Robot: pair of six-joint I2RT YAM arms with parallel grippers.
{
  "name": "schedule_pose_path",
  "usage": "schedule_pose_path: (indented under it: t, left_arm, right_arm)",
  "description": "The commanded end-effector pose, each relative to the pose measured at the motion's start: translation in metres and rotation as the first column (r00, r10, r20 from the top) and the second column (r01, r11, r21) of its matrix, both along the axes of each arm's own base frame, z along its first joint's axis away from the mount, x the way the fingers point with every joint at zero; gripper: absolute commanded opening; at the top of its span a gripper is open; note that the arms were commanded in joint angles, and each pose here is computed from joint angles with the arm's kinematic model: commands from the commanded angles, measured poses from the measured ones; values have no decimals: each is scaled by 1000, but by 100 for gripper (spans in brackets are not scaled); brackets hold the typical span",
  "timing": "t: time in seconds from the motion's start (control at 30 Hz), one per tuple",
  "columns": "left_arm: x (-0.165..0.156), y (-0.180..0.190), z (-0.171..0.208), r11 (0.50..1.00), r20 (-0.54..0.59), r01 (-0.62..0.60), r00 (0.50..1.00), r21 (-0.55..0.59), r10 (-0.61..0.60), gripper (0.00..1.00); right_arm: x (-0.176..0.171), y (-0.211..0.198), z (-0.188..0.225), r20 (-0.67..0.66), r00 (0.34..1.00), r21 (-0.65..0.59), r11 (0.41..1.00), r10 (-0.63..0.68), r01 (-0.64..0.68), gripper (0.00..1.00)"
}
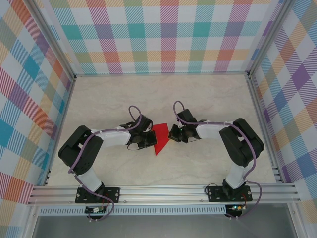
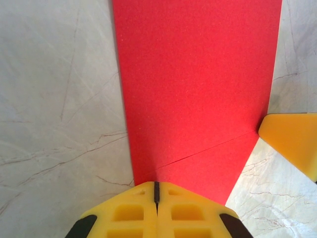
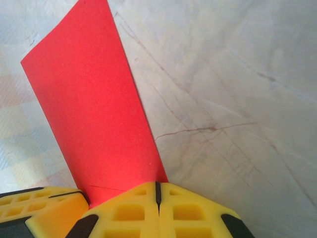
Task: Fold a paper plane with a square sheet of paper (pick it up from the middle)
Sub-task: Fold the triangle a second time at the center of the table.
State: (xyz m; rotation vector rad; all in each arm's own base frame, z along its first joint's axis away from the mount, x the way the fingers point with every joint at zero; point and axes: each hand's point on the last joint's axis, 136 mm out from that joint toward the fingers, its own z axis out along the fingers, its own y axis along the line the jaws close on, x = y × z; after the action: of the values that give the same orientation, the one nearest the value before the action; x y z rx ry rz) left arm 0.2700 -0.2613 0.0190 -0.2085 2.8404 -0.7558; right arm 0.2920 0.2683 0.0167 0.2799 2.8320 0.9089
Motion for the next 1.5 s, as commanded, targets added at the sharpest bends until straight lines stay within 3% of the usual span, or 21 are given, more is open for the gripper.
schedule_pose_path:
  t: [0.0, 0.23, 0.43, 0.67, 0.93, 1.13, 1.47]
  left_arm:
    - [-16, 20, -18, 995, -51, -6, 999, 97, 11, 0]
    - [-16, 20, -17, 996, -51, -10, 999, 92, 14, 0]
    - [-15, 20, -16, 996, -48, -13, 999, 92, 18, 0]
    - [-14, 20, -14, 995, -44, -22, 999, 93, 26, 0]
    - [-11, 16, -3, 997, -25, -15, 1000, 77, 17, 0]
    - [-2, 0, 35, 999, 50, 39, 998, -2, -39, 0]
    - [-19, -19, 65, 991, 89, 101, 992, -82, -94, 13]
  right_arm:
    - [19, -28, 7, 76, 994, -100, 992, -73, 81, 3]
    - [6, 4, 42, 127, 991, 81, 995, 40, -51, 4]
    - [-21, 33, 34, 43, 989, 177, 973, 141, -146, 4]
    - [-27, 43, 15, -25, 988, 210, 967, 152, -143, 3]
    - [-36, 32, -12, -101, 986, 150, 982, 133, -117, 3]
    - [-42, 17, -31, -154, 984, 61, 995, 91, -83, 3]
    - [-44, 8, -40, -191, 980, 6, 999, 50, -50, 3]
